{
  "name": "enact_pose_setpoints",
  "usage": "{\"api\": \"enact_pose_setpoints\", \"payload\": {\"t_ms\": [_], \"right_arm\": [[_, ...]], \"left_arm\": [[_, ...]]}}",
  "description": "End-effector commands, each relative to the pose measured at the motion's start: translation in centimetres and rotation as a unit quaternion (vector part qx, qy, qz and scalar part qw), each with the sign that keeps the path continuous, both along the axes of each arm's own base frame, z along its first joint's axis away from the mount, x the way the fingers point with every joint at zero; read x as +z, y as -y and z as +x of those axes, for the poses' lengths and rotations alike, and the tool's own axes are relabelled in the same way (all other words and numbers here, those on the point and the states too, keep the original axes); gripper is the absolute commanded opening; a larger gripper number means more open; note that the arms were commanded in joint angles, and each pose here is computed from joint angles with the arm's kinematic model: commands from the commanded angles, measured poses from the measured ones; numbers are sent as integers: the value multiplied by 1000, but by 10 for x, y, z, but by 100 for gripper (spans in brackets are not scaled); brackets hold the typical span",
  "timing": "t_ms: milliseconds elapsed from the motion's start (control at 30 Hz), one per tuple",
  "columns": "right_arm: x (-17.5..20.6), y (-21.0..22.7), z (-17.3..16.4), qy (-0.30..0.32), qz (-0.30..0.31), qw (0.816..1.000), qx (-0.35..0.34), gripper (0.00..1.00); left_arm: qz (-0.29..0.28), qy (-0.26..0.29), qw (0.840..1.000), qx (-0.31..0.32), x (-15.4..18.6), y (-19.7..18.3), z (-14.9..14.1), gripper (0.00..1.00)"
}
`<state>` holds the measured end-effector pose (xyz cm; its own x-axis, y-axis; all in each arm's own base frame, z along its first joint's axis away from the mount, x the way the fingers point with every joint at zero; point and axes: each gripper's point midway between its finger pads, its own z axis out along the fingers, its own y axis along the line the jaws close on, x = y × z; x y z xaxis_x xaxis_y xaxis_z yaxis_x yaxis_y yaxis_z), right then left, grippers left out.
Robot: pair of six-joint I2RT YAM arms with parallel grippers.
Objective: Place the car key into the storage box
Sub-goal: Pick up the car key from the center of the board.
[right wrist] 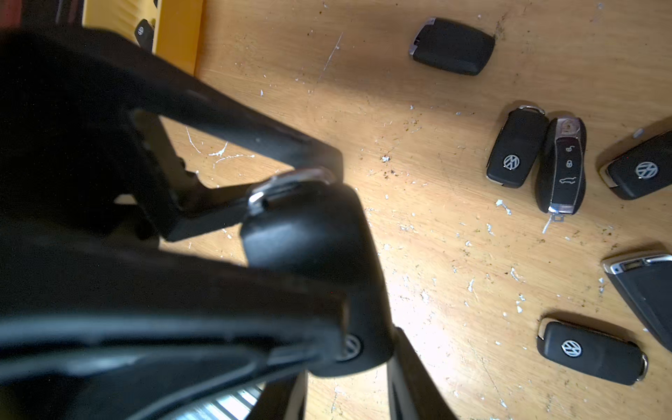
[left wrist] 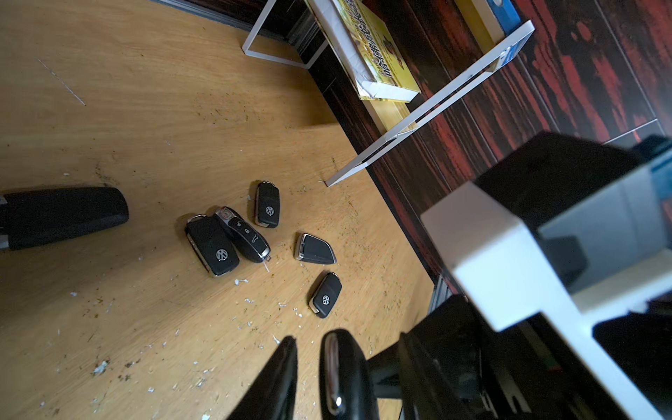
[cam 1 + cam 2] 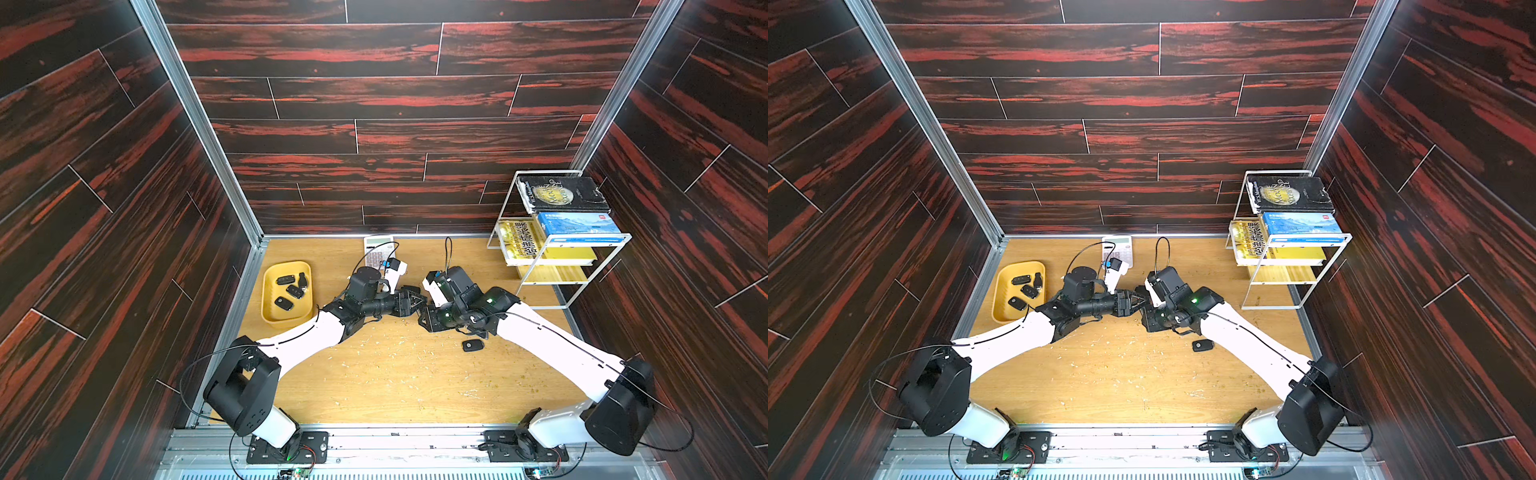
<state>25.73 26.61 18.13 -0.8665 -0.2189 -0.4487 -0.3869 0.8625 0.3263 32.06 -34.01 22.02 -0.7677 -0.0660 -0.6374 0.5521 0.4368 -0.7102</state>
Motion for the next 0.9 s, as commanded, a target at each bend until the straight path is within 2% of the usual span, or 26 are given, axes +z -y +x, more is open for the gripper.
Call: {"api": "enact_pose_setpoints", "payload": {"t_ms": [0, 233, 433, 667, 867], "right_arm": [[10, -5, 6, 11, 12, 1000, -4, 0], [11, -2, 6, 14, 9, 1000, -8, 0], [14, -4, 8, 18, 12, 1000, -9, 0], [14, -2, 11, 24, 6, 1000, -14, 0], [15, -1, 15, 30, 5, 999, -20, 0]], "left_arm": [[-8, 3, 1000, -10, 8, 5, 0, 42], [-8, -11, 1000, -8, 3, 8, 4, 30], [-7, -26, 999, -19, -3, 13, 0, 29], [-13, -28, 999, -25, 5, 15, -1, 9], [-6, -33, 999, -27, 4, 13, -4, 1]]}}
